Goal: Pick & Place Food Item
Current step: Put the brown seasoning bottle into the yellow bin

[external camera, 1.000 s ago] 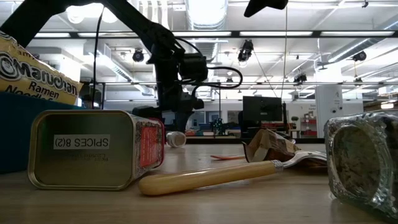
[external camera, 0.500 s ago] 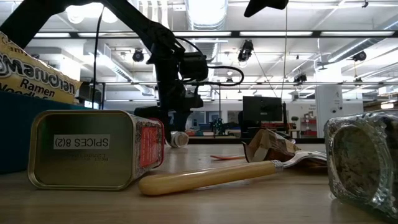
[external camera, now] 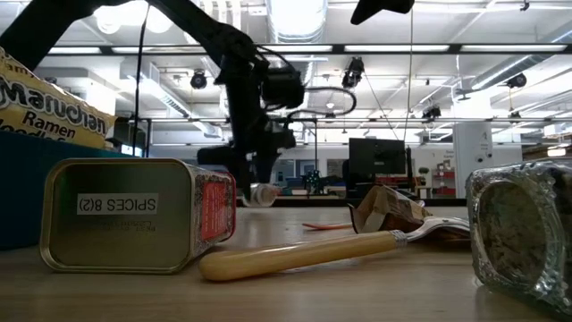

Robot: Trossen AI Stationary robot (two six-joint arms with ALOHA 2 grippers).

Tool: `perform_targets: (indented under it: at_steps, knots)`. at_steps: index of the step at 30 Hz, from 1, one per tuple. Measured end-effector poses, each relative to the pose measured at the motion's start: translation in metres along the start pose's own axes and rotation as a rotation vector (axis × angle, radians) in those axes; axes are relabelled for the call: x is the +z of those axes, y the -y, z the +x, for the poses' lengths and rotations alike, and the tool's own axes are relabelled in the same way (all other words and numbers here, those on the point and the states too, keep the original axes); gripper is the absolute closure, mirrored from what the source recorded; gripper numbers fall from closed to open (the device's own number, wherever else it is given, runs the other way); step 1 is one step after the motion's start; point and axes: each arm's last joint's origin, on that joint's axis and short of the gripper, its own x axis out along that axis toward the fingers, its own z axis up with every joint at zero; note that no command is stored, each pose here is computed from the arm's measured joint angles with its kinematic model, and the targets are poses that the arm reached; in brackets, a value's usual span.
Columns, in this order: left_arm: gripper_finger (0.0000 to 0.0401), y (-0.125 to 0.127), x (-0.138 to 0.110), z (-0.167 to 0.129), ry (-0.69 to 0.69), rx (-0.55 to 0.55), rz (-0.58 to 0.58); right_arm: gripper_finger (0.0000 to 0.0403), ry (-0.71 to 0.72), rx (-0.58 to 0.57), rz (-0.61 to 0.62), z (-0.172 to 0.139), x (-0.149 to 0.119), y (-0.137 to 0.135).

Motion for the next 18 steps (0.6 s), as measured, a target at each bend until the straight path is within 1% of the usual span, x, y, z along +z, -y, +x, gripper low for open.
perform_targets:
  at_steps: [6,9,11,14,16,18]
  knots:
    - [0.0229,-0.012,0.001,-0.015,0.011,0.034,-0.026,0.0147,0.0,0.0,0.0,0.0,0.0,0.0]
    - [0.023,-0.017,0.002,-0.024,0.022,0.042,-0.095,0.0147,0.007,-0.008,0.006,0.0,0.0,0.0]
    - [0.023,-0.022,0.002,-0.033,0.049,0.022,-0.203,0.0147,0.04,-0.047,0.017,-0.001,0.001,0.001]
    - [0.0236,-0.032,-0.003,-0.047,0.112,-0.01,-0.438,0.0147,0.114,-0.098,0.04,-0.009,0.003,0.004]
    - [0.0259,-0.038,-0.008,-0.056,0.157,-0.048,-0.599,0.0147,0.177,-0.104,0.052,-0.017,0.005,0.006]
    - [0.0274,-0.043,-0.012,-0.066,0.208,-0.094,-0.735,0.0147,0.244,-0.107,0.051,-0.028,0.007,0.007]
